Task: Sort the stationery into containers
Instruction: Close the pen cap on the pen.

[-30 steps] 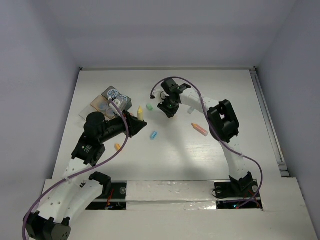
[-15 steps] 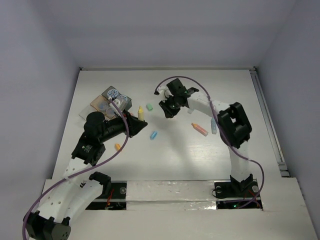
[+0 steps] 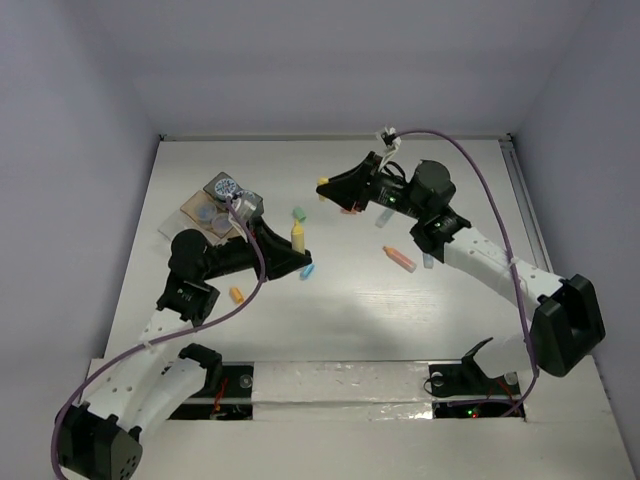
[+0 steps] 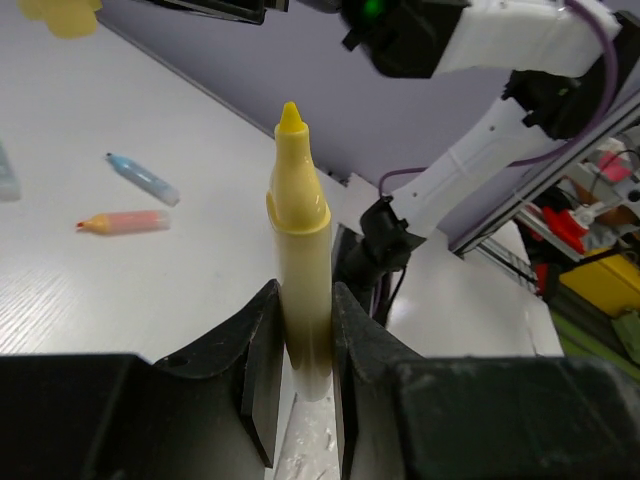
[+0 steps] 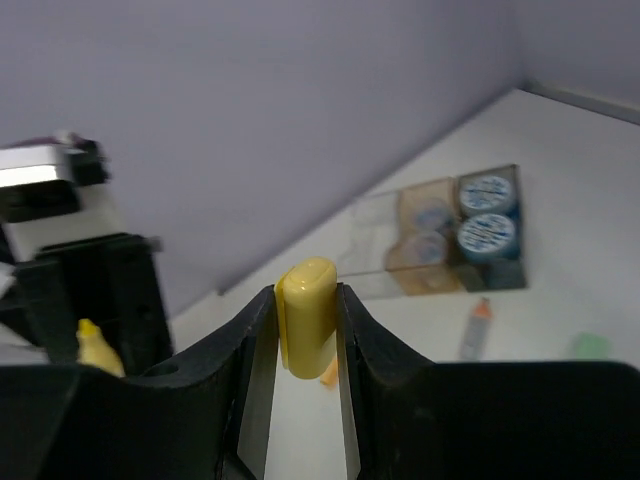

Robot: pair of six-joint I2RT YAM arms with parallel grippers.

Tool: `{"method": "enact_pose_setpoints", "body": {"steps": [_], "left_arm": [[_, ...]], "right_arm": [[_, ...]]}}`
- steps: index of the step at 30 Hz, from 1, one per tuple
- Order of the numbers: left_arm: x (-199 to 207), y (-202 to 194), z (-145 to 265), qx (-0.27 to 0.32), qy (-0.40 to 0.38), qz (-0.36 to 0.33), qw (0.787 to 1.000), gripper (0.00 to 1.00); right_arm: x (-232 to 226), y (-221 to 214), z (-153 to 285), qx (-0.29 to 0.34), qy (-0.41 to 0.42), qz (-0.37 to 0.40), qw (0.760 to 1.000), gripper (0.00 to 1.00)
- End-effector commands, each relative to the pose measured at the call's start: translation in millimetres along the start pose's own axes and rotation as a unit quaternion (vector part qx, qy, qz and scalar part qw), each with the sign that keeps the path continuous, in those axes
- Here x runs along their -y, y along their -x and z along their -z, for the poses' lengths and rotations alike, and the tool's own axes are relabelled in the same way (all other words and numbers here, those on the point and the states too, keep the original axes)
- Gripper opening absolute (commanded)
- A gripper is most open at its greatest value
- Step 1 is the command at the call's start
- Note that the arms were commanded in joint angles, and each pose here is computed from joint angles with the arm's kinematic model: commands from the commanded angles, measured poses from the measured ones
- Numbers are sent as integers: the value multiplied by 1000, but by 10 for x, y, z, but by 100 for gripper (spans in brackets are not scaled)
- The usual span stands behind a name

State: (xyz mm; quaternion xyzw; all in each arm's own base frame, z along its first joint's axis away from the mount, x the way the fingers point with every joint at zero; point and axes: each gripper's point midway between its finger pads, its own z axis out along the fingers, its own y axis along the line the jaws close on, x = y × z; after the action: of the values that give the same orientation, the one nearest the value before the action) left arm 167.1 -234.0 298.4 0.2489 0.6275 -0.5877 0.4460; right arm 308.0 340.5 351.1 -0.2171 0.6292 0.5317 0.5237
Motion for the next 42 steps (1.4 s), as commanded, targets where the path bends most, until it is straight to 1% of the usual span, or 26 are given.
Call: {"method": "enact_pose_setpoints", "body": {"steps": [1,2,5,7,11,18,28,42], "left_arm": [[359,133,2,7,-88,-24,996,0],[359,135,-3,5,-90,-23,996,0],[326,119,-28,-3,-91,-11,996,0],[293,115,-53,-8,-91,-1,996,0],[267,127,-80,-11,-91,8,996,0],[209,96,-104,-16,-89,18,996,0],[302,150,-91,-11,-106,11,994,0],[350,224,-78,4,-103,-5,995,0]], "right_arm": [[-533,308,84,66,120,-63,989,0],[-672,390,132,81,153,-75,982,0],[-852,467,216,97,204,-98,969,0],[-898,467,245,99,221,-110,964,0],[-1065,430,238,93,252,-101,958,0],[-1165,412,185,89,274,-95,953,0],[-1328,257,64,53,337,-111,934,0],[-1380,165,114,41,353,-116,928,0]]}}
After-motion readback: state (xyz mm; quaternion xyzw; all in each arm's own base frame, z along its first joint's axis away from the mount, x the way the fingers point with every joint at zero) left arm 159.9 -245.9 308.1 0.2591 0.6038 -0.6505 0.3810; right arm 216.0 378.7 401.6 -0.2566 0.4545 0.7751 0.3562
